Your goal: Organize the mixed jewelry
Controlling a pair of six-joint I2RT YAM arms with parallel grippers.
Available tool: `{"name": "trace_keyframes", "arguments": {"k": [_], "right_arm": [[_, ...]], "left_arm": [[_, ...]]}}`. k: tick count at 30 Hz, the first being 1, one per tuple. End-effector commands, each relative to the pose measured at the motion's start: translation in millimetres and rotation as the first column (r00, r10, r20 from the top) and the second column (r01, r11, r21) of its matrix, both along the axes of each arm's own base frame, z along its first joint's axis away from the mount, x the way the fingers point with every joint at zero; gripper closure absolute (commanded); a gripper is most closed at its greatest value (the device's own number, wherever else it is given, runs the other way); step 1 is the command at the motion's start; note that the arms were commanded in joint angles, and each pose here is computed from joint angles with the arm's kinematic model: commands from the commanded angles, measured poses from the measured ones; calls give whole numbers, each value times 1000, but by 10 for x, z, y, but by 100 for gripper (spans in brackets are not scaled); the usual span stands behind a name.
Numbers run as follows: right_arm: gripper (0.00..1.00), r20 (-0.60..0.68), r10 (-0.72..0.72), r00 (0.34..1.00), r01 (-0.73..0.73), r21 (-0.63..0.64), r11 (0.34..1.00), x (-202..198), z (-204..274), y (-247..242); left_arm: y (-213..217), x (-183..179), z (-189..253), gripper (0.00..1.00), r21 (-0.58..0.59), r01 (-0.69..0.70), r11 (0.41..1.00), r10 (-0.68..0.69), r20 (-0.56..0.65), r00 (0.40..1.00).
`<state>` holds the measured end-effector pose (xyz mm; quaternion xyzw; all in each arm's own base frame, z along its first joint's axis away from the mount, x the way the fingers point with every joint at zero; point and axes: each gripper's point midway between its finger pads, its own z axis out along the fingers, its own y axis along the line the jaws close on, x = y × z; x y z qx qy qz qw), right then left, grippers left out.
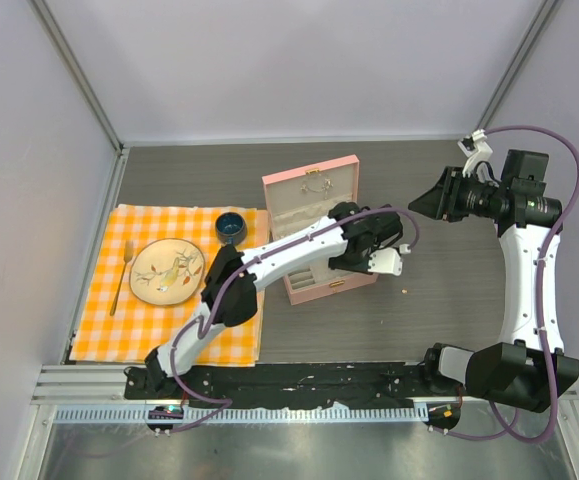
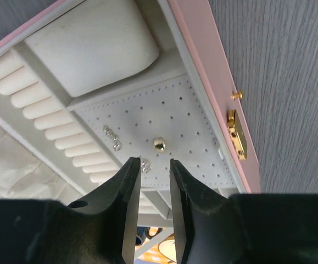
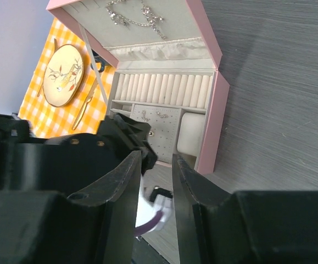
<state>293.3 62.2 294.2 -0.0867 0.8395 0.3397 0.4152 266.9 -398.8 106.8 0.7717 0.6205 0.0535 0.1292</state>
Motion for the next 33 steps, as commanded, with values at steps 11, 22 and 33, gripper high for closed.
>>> {"name": "trace_keyframes", "arguments": {"k": [11,22,33], "right_arm": [[60,-53,-10,999,-8,-329,944,-200,-670,-396],[45,-219,168,961,-256,-480,839,-739,-1415,-496],[49,-322,269,908,-413,-574,707,-898,-2125,-494]], "left_arm": [[312,-210,976,67,-281,-107,954,104,-25,994],[771,-4,1356,66,-516,-291,806,265,-126,956],[1109,238,1347,66,-577,-401,712,368,-181,912]]}}
